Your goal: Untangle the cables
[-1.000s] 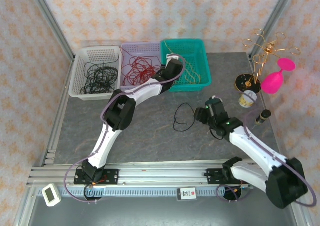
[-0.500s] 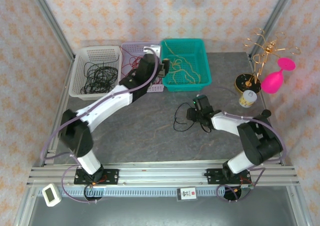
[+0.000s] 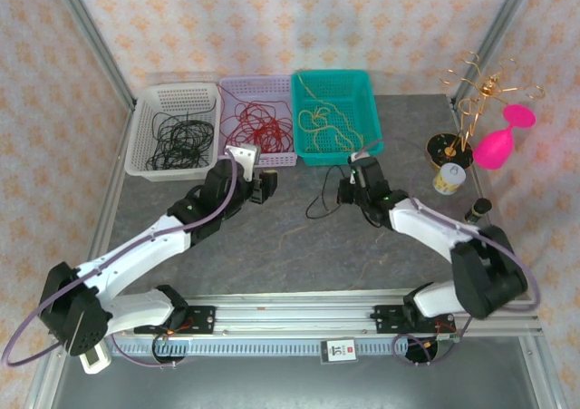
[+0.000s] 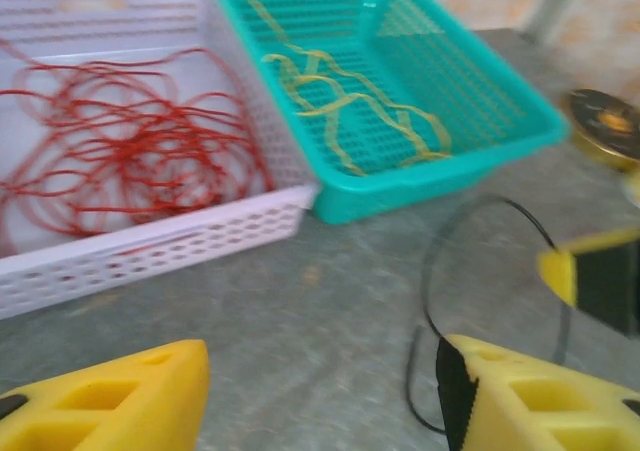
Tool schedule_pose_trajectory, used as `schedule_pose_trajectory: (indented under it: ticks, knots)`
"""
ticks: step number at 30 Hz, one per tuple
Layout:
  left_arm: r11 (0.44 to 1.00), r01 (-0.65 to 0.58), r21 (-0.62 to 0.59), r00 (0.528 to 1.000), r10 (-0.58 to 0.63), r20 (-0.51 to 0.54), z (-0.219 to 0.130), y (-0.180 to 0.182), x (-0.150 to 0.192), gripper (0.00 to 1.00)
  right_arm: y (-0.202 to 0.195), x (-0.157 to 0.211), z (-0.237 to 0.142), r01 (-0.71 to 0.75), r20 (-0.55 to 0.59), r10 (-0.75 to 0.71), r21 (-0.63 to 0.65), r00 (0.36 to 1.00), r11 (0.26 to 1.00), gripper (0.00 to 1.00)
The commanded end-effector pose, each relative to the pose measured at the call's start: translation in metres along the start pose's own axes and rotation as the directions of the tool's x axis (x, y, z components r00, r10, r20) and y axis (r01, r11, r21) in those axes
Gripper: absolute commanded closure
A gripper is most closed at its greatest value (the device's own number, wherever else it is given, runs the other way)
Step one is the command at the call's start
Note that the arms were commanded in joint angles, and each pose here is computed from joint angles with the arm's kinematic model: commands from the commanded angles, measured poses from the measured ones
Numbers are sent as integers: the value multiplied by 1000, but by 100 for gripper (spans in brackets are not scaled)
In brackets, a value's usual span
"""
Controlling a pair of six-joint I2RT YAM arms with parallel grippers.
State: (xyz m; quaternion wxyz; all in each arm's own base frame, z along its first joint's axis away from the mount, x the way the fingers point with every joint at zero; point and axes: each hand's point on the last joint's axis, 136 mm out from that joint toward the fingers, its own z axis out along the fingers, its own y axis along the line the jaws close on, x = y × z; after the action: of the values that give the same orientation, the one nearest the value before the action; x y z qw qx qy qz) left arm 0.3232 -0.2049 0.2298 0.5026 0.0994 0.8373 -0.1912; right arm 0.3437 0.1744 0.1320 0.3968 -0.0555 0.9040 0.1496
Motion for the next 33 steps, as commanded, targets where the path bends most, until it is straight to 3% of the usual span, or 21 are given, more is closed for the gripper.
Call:
schedule_pose_trajectory:
  ticks: [1, 6, 13, 20, 23, 28, 30, 31, 33]
  knots:
    - [954, -33, 297, 999, 38, -10, -17, -51, 0, 30, 51, -31, -46, 176, 93, -161, -180, 983, 968, 100]
    - [910, -129, 395, 990, 138, 4, -29, -71, -12, 24, 82, -35, -85, 350, 152, -317, -311, 936, 884, 100]
    - [833, -226, 506, 947, 309, -86, -18, -88, 12, 22, 123, -29, -125, 479, 298, -376, -504, 877, 719, 100]
    - [847, -242, 473, 942, 322, -94, 8, -82, 12, 23, 136, -18, -138, 514, 319, -404, -573, 857, 639, 100]
    - [850, -255, 462, 938, 333, -94, 15, -80, 10, 38, 135, -15, -137, 514, 310, -412, -577, 857, 635, 100]
    - [865, -272, 422, 945, 323, -55, 15, -76, -2, 95, 129, -19, -133, 499, 297, -401, -545, 867, 674, 100]
    - [887, -273, 372, 953, 302, -22, 13, -69, -11, 100, 124, -22, -129, 491, 293, -394, -514, 871, 704, 99]
    - [899, -271, 345, 957, 291, -8, 12, -65, -16, 100, 120, -25, -125, 482, 289, -386, -491, 876, 726, 94]
    - [920, -263, 291, 963, 269, 19, 8, -57, -26, 100, 112, -31, -119, 463, 287, -368, -439, 884, 770, 71]
